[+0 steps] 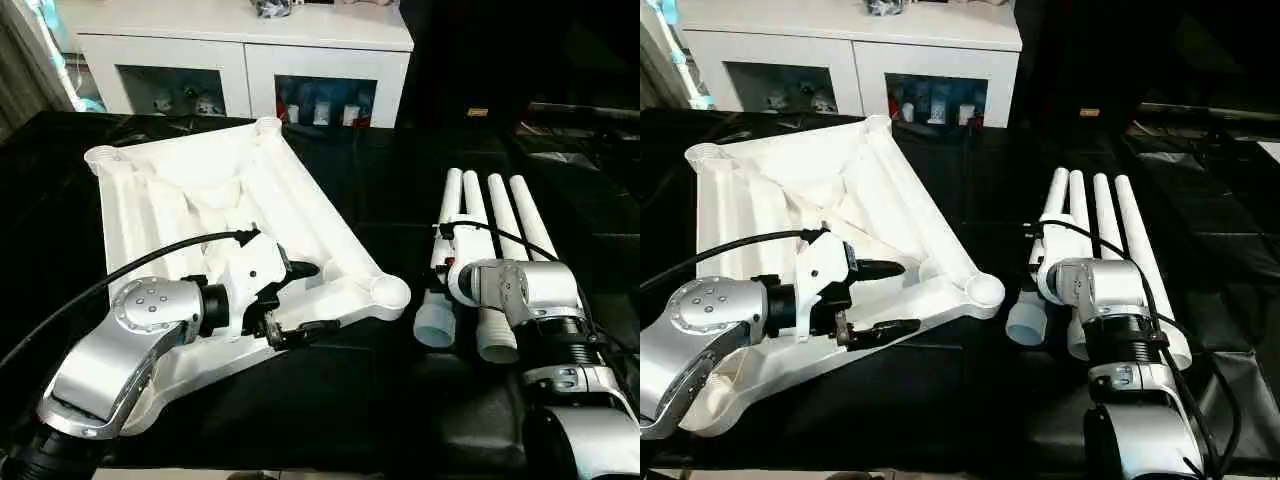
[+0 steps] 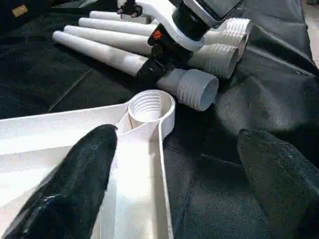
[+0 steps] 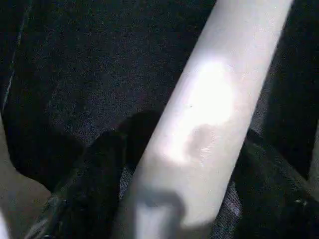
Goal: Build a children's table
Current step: Pick table leg
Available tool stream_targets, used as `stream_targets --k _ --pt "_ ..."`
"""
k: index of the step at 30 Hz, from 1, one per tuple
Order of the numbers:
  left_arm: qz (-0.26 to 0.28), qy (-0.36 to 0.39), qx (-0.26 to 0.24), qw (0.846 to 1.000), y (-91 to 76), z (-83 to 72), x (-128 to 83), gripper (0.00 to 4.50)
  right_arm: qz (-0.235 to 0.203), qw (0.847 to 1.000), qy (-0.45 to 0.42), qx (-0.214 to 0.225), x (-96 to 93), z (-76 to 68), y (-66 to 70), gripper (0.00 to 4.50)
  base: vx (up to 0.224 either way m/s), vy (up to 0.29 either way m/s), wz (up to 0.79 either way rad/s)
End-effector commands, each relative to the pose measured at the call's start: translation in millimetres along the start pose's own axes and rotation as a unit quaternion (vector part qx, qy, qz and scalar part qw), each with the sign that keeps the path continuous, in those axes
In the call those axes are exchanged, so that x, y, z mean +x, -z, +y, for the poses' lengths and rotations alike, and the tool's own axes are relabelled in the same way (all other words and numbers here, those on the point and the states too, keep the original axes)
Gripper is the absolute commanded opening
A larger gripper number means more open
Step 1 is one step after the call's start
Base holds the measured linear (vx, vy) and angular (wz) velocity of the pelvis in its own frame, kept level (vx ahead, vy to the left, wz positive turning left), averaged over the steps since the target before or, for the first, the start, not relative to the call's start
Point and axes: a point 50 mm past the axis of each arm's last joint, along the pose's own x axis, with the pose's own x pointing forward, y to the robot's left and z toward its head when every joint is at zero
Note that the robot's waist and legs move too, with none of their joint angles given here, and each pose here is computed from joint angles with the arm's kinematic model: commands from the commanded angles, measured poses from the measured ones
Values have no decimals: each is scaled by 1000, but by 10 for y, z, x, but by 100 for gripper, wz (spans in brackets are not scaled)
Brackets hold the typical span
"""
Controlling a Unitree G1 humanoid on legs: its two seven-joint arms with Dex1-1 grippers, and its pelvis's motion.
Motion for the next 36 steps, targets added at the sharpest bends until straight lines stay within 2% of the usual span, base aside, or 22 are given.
stream_targets --k 1,11,17,21,26,28,29,30,32,33,35,36 --pt "-2 4 11 1000 -59 -11 8 449 17 1000 7 15 30 -26 57 292 0 0 0" --pt "-2 3 7 1000 -65 2 7 450 22 999 -3 36 40 -17 82 206 0 0 0" --pt "-6 -7 4 1000 -68 23 -1 450 11 999 -6 50 17 -22 43 187 0 0 0" --pt "-13 -53 9 998 -86 131 -21 450 -36 996 -26 73 -89 -14 -148 184 0 0 0" --pt "-41 -121 -11 992 -129 287 -40 450 -91 991 -58 83 -217 27 -348 183 0 0 0" --pt "-55 -184 -20 981 -175 424 -59 450 -157 978 -95 93 -332 65 -526 183 0 0 0" --pt "-68 -237 -24 969 -204 519 -72 450 -196 969 -120 95 -400 89 -615 182 0 0 0" --pt "-75 -271 -27 959 -220 575 -80 450 -218 962 -135 95 -441 104 -661 182 0 0 0" --pt "-76 -315 -61 944 -229 660 -70 450 -276 939 -189 78 -542 178 -744 182 0 0 0" --pt "-74 -324 -90 939 -249 699 -41 450 -288 930 -218 70 -582 226 -751 182 0 0 0" --pt "-143 -325 -149 923 -415 749 16 450 -300 908 -287 58 -666 338 -725 182 0 0 0" --pt "-158 -319 -159 921 -448 748 28 450 -300 903 -303 57 -687 363 -714 182 0 0 0"
